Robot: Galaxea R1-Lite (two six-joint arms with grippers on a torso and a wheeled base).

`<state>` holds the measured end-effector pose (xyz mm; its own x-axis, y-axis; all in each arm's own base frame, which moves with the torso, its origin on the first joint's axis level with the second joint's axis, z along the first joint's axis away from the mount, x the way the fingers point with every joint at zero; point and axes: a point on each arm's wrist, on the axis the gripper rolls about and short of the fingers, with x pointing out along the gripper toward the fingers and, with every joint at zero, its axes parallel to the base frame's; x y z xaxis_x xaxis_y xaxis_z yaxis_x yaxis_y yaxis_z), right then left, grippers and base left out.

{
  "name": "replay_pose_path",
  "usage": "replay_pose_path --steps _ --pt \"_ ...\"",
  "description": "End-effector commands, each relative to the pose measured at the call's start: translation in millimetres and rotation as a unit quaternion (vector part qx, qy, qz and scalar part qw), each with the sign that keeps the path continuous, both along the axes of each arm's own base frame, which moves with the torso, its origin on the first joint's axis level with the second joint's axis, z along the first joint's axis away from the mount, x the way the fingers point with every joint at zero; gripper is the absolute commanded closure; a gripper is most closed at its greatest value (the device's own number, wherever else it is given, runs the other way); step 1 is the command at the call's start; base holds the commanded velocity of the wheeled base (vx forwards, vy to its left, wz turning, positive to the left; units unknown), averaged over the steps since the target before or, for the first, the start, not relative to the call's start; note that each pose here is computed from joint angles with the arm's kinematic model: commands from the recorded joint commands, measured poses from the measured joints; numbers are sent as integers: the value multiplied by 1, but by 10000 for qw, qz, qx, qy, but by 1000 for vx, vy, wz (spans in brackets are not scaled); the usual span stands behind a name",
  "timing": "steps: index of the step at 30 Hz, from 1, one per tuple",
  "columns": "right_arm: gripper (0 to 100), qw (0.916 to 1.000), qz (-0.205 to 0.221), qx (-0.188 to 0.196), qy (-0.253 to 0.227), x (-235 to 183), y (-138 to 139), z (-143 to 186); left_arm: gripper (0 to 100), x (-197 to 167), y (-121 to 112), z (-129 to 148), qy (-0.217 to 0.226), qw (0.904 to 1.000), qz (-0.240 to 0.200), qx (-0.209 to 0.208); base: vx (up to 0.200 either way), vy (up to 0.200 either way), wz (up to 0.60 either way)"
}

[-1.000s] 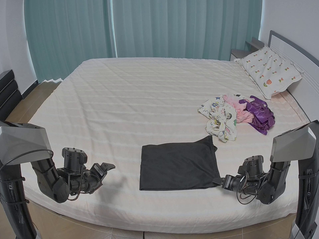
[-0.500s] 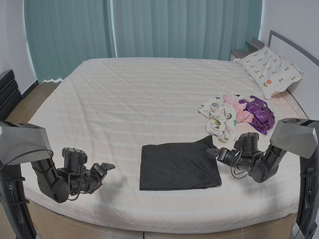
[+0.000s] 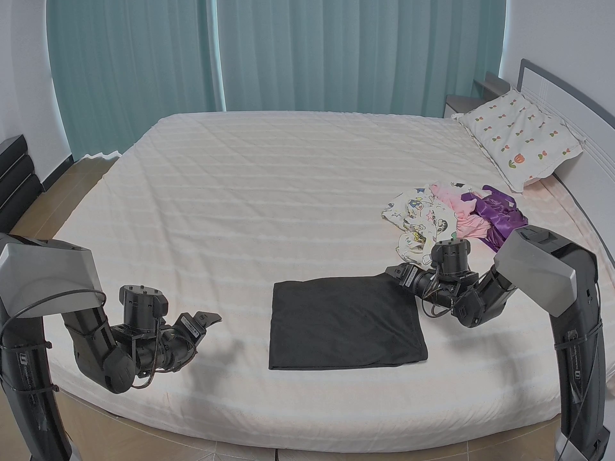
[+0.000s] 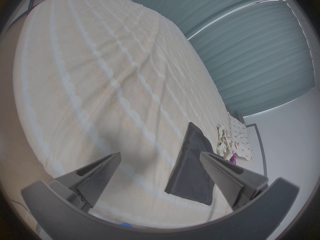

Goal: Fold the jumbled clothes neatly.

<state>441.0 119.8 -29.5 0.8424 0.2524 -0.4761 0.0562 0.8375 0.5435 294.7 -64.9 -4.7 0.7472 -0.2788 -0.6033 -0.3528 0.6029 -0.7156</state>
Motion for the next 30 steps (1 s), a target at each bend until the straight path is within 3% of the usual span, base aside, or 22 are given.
replay_pose_path --steps 1,7,8,14,22,30 --pt "0 10000 -38 -38 64 8 2 -18 0 0 0 -3 35 10000 -1 25 0 0 0" --pt "0 9997 -207 -81 -130 17 4 -14 0 -1 -1 -3 35 10000 -8 25 0 0 0" --pt "100 9997 -207 -86 -115 17 4 -15 0 -1 -1 -3 36 10000 -14 21 0 0 0" --pt "100 9994 -240 -162 166 8 0 -18 0 -1 -1 -3 43 10000 -8 27 0 0 0" --pt "100 9982 -554 -177 141 14 -20 -17 0 -1 -1 -3 43 10000 -8 27 0 0 0" --pt "100 9971 -687 124 292 12 -22 -19 0 -1 -1 -3 41 10000 -21 33 0 0 0"
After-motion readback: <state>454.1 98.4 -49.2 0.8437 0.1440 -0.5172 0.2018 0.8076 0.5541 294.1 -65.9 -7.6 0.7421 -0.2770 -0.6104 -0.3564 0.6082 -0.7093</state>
